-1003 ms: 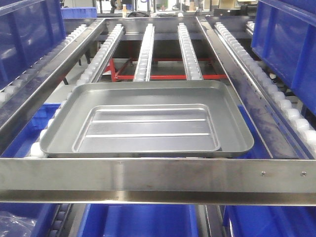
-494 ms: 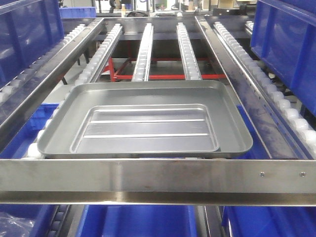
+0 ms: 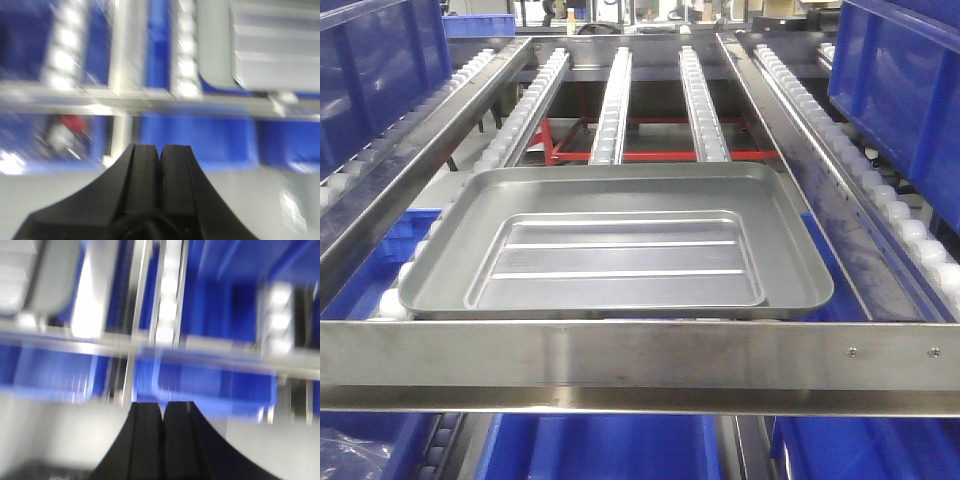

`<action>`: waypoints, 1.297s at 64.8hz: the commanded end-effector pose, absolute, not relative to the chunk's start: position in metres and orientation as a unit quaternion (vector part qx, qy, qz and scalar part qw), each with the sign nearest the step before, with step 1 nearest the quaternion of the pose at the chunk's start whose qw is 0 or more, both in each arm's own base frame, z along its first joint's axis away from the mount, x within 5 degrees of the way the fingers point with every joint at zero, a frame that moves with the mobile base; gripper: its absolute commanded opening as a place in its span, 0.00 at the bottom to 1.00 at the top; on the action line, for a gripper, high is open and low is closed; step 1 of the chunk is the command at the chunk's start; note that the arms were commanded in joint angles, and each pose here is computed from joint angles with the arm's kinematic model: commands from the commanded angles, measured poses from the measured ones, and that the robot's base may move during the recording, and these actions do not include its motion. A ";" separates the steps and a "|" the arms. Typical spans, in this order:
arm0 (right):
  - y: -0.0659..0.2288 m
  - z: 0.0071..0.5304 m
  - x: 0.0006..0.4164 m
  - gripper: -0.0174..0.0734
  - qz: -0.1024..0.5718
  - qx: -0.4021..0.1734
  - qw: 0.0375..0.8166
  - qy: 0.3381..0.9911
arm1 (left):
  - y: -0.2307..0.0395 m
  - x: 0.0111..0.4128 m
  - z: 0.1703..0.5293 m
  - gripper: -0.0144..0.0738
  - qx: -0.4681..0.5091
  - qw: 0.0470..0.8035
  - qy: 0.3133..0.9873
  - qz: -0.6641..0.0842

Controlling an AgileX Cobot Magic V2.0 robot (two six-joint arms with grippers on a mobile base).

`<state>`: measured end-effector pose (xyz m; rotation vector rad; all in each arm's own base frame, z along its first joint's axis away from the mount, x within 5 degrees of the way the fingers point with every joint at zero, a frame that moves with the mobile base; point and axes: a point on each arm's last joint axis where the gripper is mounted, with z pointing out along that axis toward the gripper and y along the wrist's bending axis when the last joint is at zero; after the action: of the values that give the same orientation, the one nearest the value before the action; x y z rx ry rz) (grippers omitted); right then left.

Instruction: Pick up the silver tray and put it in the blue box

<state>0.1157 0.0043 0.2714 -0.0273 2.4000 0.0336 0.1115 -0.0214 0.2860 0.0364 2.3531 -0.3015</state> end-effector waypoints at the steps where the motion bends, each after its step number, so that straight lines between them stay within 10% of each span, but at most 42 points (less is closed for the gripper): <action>1: 0.006 0.280 0.130 0.25 0.024 -0.008 0.376 0.926 | -0.026 0.135 0.294 0.05 -0.011 0.391 0.908 -0.153; 38: 0.062 0.288 0.179 0.26 0.166 0.004 0.308 0.937 | -0.105 0.171 0.303 0.06 0.086 0.327 0.893 -0.299; 84: 0.149 0.253 0.340 0.26 0.078 0.036 0.248 0.965 | -0.196 0.311 0.243 0.06 0.020 0.247 0.958 -0.144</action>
<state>0.3288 0.1439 0.2346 0.0763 2.6956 0.2490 0.3031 -0.1906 0.2176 0.0767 2.7175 -0.3363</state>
